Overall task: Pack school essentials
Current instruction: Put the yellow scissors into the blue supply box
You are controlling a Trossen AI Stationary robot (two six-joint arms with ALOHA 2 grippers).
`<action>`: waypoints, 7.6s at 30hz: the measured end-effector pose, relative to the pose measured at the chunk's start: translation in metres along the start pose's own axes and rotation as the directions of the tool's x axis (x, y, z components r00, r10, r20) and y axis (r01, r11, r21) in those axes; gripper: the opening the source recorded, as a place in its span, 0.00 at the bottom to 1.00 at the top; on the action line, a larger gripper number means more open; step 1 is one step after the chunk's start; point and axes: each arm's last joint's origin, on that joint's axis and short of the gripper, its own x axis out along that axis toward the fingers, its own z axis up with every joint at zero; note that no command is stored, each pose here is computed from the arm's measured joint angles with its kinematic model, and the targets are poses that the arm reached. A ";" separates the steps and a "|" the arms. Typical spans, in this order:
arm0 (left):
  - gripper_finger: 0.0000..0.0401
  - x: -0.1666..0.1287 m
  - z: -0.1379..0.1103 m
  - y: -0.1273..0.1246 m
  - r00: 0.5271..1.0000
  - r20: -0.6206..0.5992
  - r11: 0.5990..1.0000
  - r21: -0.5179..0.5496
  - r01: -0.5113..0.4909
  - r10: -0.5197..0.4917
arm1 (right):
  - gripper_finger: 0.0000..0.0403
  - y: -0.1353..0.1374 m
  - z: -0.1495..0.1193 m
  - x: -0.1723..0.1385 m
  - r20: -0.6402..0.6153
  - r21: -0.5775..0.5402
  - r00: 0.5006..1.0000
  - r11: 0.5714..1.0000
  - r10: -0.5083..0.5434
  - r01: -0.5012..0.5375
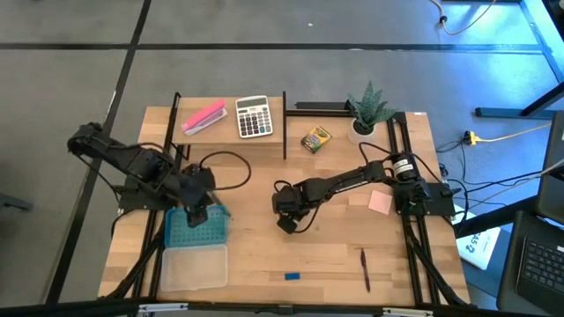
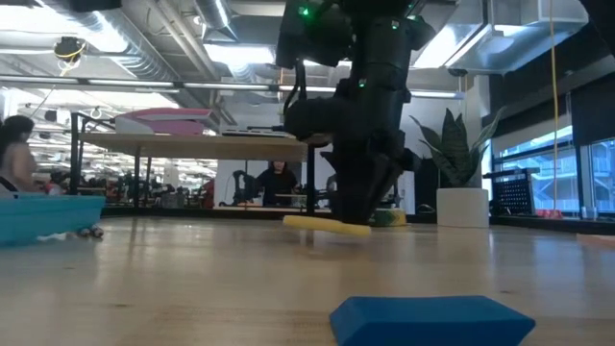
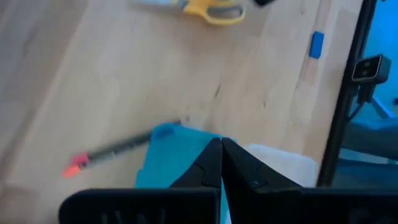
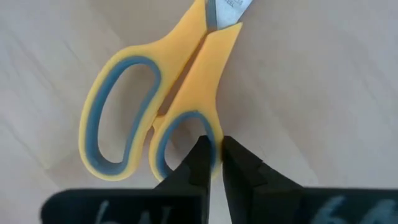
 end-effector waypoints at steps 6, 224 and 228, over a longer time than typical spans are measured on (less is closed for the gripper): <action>0.00 -0.002 -0.014 -0.006 0.999 -0.053 0.994 -0.109 -0.008 0.002 | 0.07 -0.001 0.000 -0.001 -0.008 -0.011 1.000 1.000 -0.010 0.010; 0.00 -0.012 -0.091 0.066 0.933 0.167 0.948 0.046 0.316 -0.319 | 0.09 0.124 0.059 0.026 0.246 -0.890 0.697 0.441 0.674 -0.112; 0.00 -0.012 -0.091 0.066 0.933 0.167 0.948 0.046 0.316 -0.319 | 0.09 0.119 0.060 0.029 0.221 -0.893 0.722 0.433 0.656 -0.119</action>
